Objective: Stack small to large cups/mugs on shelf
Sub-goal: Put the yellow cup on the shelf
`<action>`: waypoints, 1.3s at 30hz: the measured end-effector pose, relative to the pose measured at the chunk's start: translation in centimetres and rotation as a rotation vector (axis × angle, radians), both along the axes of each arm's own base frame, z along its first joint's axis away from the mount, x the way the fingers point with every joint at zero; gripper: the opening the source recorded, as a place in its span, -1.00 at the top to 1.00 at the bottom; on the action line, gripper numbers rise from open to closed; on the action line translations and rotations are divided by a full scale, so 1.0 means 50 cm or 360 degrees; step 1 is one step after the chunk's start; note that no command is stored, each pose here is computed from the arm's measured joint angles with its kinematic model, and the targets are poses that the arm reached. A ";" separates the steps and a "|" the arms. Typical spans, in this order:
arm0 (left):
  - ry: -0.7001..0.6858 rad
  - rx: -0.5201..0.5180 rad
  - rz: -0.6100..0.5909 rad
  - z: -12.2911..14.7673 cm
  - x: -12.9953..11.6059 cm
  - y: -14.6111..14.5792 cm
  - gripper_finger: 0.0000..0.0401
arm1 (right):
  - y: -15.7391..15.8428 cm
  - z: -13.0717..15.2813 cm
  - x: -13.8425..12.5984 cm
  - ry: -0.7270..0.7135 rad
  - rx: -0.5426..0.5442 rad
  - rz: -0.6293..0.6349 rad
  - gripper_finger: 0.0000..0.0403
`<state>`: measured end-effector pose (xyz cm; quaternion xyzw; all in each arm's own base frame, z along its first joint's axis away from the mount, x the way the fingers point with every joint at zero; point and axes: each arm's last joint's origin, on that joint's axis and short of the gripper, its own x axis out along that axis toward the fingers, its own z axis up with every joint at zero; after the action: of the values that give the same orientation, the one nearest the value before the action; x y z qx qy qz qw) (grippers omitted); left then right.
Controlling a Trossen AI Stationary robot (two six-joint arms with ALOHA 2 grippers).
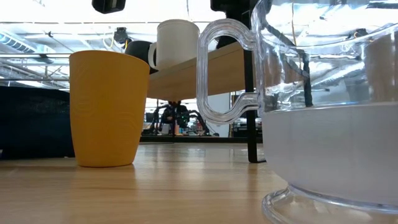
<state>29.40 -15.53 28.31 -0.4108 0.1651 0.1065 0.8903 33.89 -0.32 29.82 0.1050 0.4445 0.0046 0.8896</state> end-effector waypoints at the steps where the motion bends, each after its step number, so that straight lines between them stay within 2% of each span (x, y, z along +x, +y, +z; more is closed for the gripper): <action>1: 0.0000 0.0000 0.0000 0.000 0.000 0.000 0.61 | 0.001 0.009 -0.007 -0.0013 0.0019 0.0014 1.00; 7: 0.0002 0.0003 -0.0001 0.000 0.000 0.000 0.61 | 0.013 0.085 -0.067 -0.0182 0.0075 0.0002 1.00; 15: -0.0044 -0.0024 0.0032 0.005 0.009 0.011 0.61 | 0.040 0.182 -0.167 -0.0418 0.0322 -0.0032 0.98; 21: -0.0148 -0.0079 -0.0025 0.020 0.023 0.023 0.61 | 0.074 0.208 -0.209 -0.0453 0.0453 -0.0015 0.71; 24: -0.0181 -0.0112 -0.0058 0.025 0.029 0.029 0.61 | 0.099 0.208 -0.225 -0.0387 0.0514 0.0023 0.50; 30: -0.0216 -0.0087 -0.0153 0.030 0.032 0.028 0.61 | 0.162 0.189 -0.253 -0.0107 0.0650 0.0046 0.10; 34: -0.0238 -0.0104 -0.0161 0.033 0.031 0.024 0.61 | 0.209 0.177 -0.280 0.0079 0.0689 0.0094 0.03; 39: -0.0252 -0.0216 -0.0149 0.035 0.027 0.016 0.61 | 0.262 0.151 -0.313 0.0285 0.0546 0.0144 0.03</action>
<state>30.75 -14.75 30.07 -0.4691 0.1201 0.0205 0.8747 18.27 12.77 37.38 0.2348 0.5187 0.1109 0.8145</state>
